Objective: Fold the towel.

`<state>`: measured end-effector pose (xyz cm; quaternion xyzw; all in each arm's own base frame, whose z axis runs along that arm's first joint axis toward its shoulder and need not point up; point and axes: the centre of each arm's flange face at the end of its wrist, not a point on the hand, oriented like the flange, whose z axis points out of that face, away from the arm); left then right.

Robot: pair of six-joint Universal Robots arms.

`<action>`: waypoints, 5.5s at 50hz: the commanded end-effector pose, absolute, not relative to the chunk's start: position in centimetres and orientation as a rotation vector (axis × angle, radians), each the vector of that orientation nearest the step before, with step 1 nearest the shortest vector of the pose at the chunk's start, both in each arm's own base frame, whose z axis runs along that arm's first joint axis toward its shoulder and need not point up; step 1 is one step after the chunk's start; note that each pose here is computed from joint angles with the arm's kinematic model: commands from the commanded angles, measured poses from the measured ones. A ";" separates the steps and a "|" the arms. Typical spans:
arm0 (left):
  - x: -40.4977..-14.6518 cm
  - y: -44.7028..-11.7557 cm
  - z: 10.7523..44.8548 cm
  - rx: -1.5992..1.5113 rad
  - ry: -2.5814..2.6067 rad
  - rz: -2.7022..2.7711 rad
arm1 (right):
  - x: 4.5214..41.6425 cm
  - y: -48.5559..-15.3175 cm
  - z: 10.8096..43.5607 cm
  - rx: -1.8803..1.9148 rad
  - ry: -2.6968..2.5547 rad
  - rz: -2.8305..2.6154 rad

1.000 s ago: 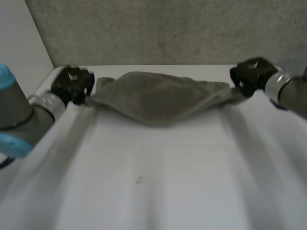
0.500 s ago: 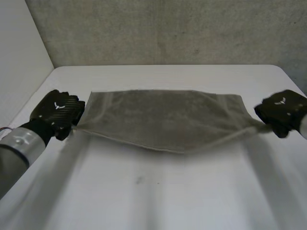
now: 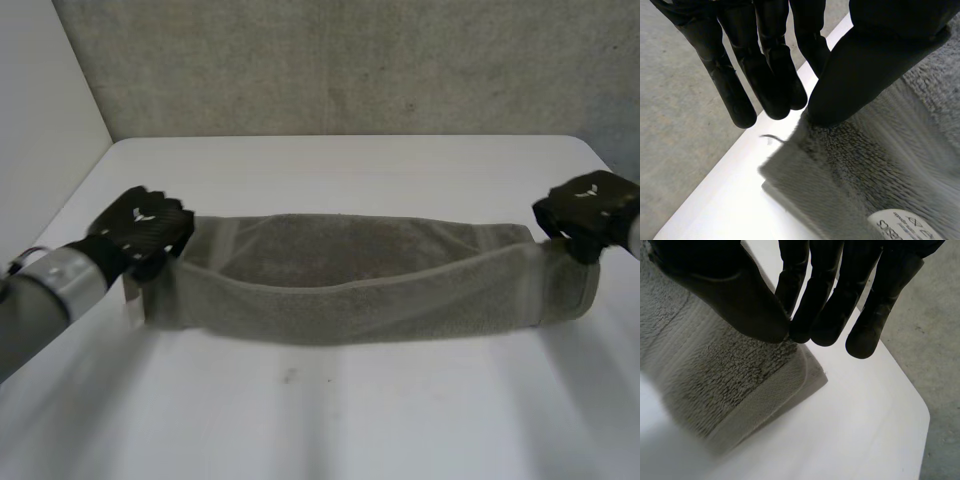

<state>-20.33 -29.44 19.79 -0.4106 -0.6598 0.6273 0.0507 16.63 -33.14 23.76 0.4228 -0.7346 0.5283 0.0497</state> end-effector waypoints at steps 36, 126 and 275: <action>-27.8 -46.1 14.1 -1.215 -2.016 2.149 | 23.2 -46.6 15.2 1.024 -2.042 1.772; -23.0 -28.5 17.8 -0.912 -2.147 1.972 | 13.7 -38.3 12.3 0.981 -2.275 1.587; -32.9 -27.2 19.4 -0.761 -2.013 1.797 | 33.2 -27.2 19.3 1.088 -2.693 2.023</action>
